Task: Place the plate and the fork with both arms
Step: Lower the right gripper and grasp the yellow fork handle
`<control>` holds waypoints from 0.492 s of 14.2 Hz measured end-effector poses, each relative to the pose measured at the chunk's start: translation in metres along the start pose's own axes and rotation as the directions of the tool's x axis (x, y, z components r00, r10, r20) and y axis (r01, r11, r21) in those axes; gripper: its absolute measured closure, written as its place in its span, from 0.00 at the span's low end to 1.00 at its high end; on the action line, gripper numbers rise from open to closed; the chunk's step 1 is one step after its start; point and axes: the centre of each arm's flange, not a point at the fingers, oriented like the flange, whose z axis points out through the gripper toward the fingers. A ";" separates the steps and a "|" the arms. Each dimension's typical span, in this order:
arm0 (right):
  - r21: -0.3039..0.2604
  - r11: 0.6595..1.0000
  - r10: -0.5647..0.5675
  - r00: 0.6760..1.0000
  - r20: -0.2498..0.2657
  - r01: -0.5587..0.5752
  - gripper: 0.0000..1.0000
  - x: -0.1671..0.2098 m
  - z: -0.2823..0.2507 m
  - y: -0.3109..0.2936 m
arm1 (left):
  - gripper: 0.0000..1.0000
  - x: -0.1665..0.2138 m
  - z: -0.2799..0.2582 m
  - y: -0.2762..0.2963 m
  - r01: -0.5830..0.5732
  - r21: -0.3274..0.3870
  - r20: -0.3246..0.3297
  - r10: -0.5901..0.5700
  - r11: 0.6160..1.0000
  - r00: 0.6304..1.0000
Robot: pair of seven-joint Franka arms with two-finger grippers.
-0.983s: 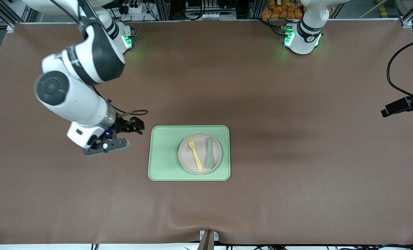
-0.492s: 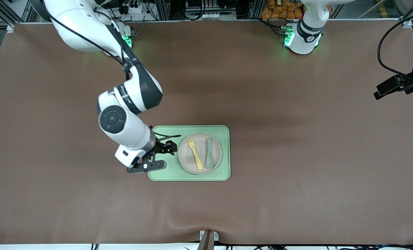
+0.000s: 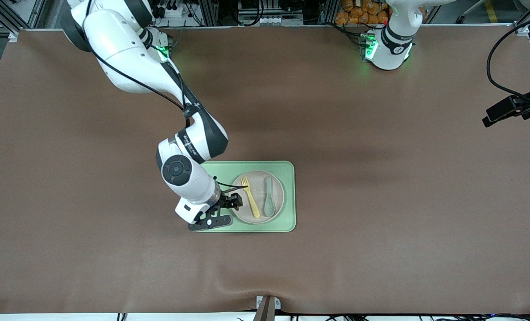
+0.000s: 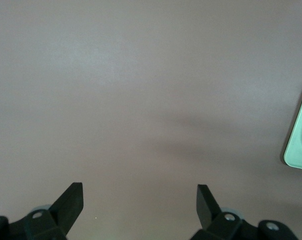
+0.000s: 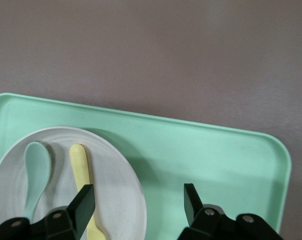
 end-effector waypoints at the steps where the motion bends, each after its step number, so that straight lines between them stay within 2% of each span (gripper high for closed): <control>1: 0.001 1.000 -0.002 1.000 0.000 0.002 0.20 0.000 0.003 -0.005 | 0.00 0.000 0.000 0.000 0.000 0.000 -0.001 0.000 1.000 1.000; 6: 0.004 1.000 -0.002 1.000 0.011 0.002 0.26 -0.014 0.011 -0.040 | 0.00 0.000 0.000 -0.001 0.002 0.000 -0.001 -0.002 1.000 1.000; 7: 0.001 1.000 -0.006 1.000 0.017 0.006 0.31 -0.017 0.016 -0.043 | 0.00 0.001 0.000 -0.004 0.007 0.000 -0.001 -0.007 1.000 1.000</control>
